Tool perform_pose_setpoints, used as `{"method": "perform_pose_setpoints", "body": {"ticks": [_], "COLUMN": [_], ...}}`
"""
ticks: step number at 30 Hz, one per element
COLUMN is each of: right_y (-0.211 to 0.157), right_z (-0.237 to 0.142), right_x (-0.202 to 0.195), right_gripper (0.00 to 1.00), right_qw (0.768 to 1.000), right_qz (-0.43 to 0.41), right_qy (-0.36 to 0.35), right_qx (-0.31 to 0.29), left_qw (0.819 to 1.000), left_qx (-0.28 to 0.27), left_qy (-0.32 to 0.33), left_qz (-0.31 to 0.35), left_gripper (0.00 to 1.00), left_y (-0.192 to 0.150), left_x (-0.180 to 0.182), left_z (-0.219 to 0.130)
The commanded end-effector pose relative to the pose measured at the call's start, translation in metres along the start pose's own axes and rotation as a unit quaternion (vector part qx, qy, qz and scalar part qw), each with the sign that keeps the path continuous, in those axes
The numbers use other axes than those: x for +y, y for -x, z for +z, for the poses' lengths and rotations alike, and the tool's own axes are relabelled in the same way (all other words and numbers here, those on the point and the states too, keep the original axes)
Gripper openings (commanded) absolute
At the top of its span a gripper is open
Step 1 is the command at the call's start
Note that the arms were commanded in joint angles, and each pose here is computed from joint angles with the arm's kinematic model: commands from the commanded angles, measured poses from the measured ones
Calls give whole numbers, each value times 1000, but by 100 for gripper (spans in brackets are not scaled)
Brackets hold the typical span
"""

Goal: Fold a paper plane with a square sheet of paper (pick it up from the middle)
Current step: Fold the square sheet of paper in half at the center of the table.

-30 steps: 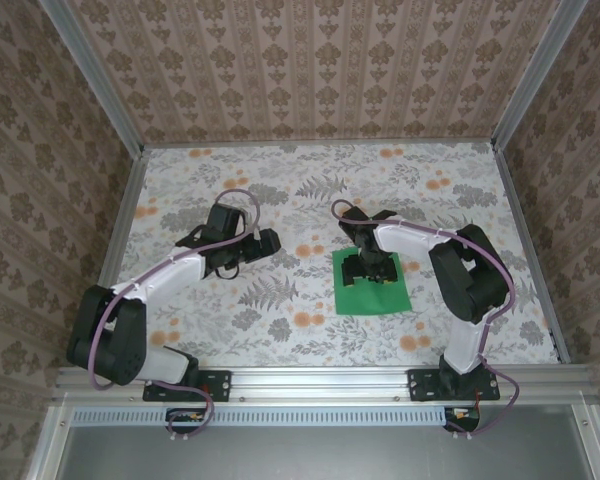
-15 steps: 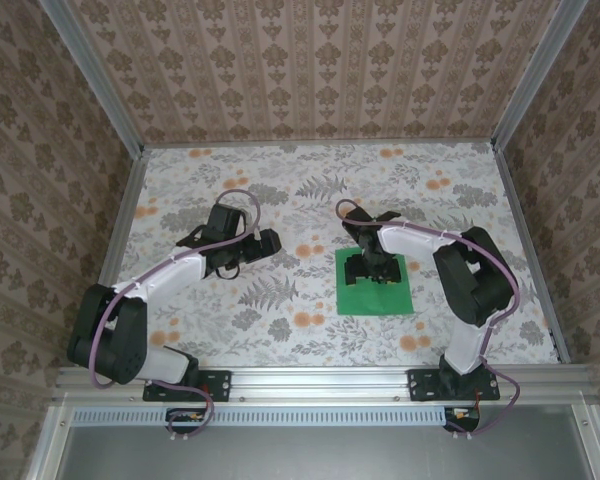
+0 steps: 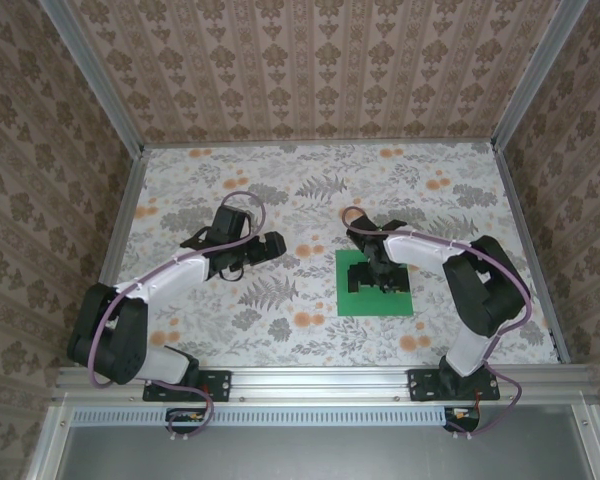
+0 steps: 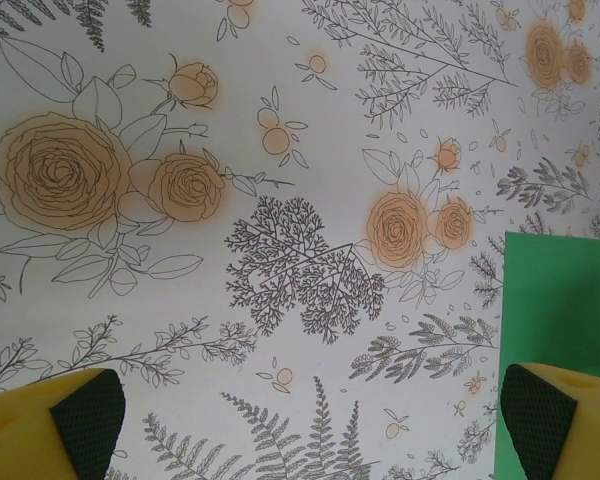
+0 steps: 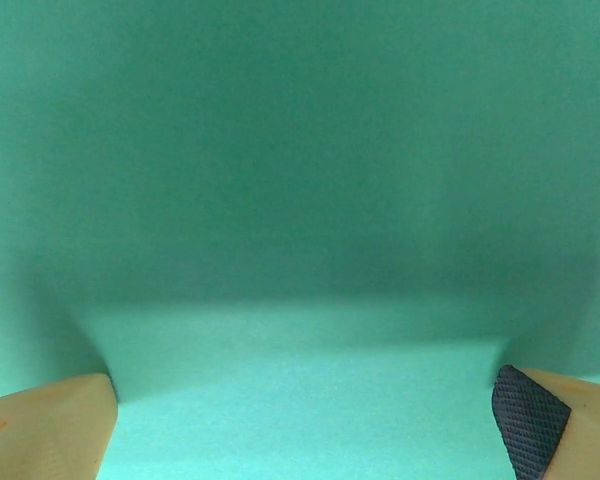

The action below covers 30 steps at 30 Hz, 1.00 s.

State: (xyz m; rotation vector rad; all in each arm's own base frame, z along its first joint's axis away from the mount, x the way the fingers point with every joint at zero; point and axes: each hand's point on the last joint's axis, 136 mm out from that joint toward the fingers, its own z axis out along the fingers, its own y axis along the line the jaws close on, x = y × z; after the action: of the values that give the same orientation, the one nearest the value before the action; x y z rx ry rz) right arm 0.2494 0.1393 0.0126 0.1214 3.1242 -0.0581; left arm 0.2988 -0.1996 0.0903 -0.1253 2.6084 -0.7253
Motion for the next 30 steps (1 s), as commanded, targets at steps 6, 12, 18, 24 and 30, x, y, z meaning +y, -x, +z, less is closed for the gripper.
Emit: {"method": "perform_pose_setpoints", "body": {"ticks": [6,12,18,24,30], "right_y": [-11,-9,3,12,10], "right_z": [27,26,2,-35,-70], "right_x": [-7,-7,14,70,119], "right_gripper": [95,82,69,43,31], "right_qw": [999,999,999,973,920], "right_qz": [11,17,20,5,-5], "right_qy": [-37,-31,41,221,386], "right_qx": [29,17,-28,-64,-62], "left_qw": [1000,998,992,987,979], "left_qx": [13,26,55,80,100], "left_qy": [-15,-50,-99,-130,-166], "left_qz": [-15,-34,-55,-51,-62], "left_gripper": [100,95,87,77,66], "left_y": [-7,-15,-30,-44,-52], "left_x": [-5,-14,-27,-46,-65], "left_z": [7,10,18,29,41]}}
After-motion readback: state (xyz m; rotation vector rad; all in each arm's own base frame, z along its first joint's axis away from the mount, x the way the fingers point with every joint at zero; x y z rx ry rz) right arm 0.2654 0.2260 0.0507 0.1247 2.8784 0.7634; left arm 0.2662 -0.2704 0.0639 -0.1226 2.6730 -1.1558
